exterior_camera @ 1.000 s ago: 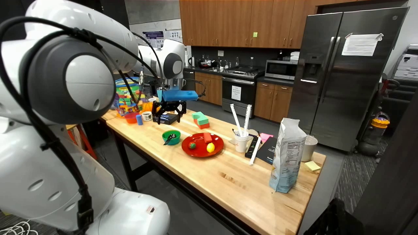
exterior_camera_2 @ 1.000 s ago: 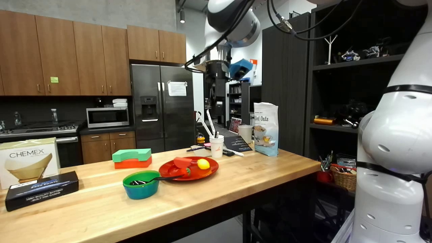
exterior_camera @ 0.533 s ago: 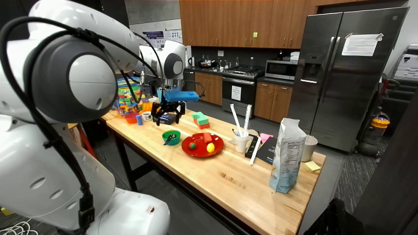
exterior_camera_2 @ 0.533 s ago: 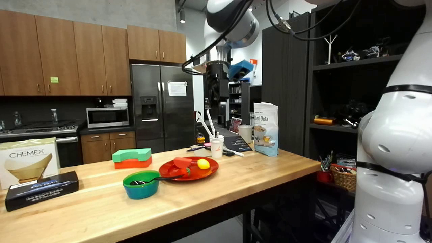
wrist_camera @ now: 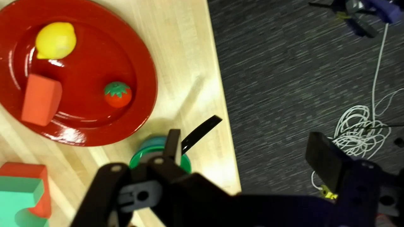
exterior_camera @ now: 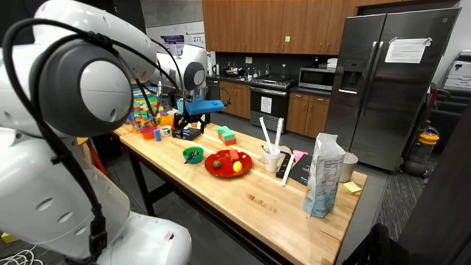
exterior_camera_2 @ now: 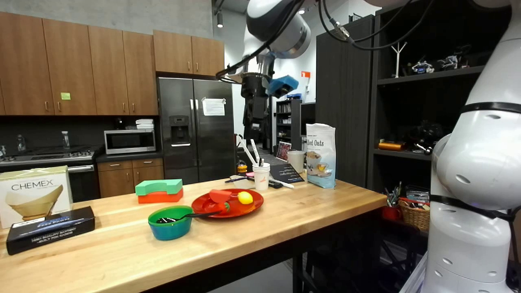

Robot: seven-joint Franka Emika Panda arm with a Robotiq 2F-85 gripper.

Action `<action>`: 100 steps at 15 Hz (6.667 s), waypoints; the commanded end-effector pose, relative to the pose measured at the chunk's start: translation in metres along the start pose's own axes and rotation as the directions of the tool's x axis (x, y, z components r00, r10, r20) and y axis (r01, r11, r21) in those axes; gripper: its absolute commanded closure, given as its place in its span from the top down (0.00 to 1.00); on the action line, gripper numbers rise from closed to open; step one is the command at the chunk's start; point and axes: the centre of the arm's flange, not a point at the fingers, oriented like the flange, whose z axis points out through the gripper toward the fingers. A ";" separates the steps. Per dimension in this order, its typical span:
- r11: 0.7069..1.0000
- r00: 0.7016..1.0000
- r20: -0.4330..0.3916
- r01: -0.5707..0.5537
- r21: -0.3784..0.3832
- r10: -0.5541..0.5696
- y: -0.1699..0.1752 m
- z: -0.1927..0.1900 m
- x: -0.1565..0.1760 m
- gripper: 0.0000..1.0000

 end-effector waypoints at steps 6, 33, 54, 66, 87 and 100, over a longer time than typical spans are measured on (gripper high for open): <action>1.000 0.998 -0.055 0.007 0.027 -0.005 0.001 0.007 0.012 1.00; 0.981 0.993 0.038 0.108 0.161 -0.116 0.124 0.171 0.146 1.00; 0.993 0.992 -0.098 0.083 0.084 -0.075 0.148 0.255 0.162 1.00; 0.994 0.993 -0.089 0.082 0.072 -0.075 0.155 0.246 0.159 0.05; 0.993 0.994 -0.109 0.015 0.117 -0.002 0.144 0.194 0.105 0.02; 0.969 0.962 -0.126 -0.236 0.070 0.243 0.115 0.156 -0.010 0.02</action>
